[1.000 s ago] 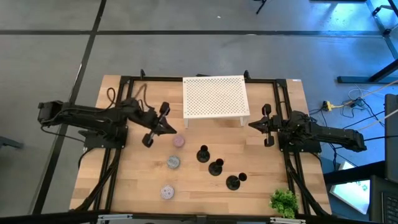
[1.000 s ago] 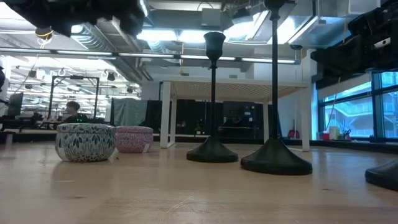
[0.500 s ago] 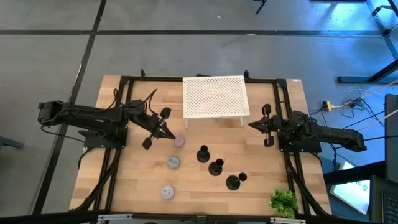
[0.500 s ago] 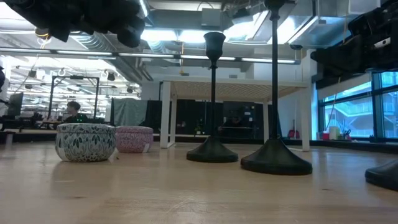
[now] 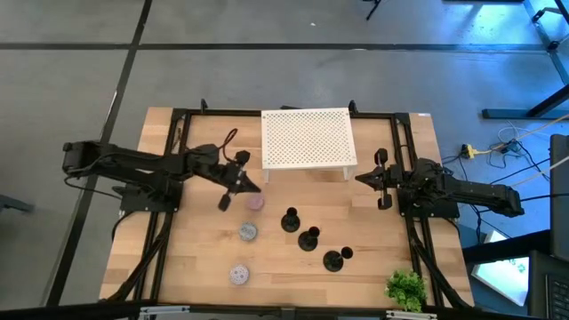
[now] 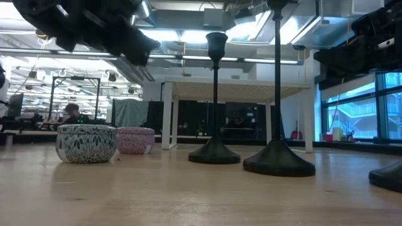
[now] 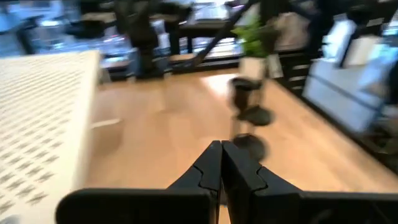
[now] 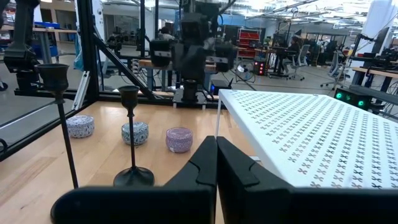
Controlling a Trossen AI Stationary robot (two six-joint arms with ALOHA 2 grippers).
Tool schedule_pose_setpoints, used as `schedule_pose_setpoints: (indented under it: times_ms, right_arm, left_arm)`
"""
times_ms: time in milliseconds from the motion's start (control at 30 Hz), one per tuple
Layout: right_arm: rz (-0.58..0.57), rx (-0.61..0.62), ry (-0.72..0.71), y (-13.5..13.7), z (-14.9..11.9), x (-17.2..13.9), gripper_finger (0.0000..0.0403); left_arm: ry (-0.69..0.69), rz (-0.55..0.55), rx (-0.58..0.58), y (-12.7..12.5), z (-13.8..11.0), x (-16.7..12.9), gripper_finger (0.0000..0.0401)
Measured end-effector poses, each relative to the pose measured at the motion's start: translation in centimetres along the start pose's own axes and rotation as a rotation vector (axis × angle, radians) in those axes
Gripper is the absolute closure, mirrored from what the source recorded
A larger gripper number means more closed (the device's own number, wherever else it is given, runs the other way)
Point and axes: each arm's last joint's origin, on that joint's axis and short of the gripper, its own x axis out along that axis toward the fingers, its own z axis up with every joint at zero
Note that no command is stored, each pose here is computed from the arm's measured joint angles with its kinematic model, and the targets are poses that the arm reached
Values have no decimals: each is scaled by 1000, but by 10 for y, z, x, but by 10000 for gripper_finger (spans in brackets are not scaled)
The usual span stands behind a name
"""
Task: Pick & Place candle stick holders
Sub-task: Adjust the shelf
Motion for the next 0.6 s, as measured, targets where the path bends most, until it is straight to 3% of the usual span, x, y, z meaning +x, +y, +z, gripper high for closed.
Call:
schedule_pose_setpoints:
  times_ms: [100,333,600]
  right_arm:
    - [0,0,0,0,0,0,402]
    - [0,0,0,0,0,0,402]
    - [0,0,1,0,0,0,402]
  left_arm:
    - [21,74,-9,8,-10,12,397]
    - [103,79,-38,20,-19,44,397]
    - [210,292,0,31,-32,72,398]
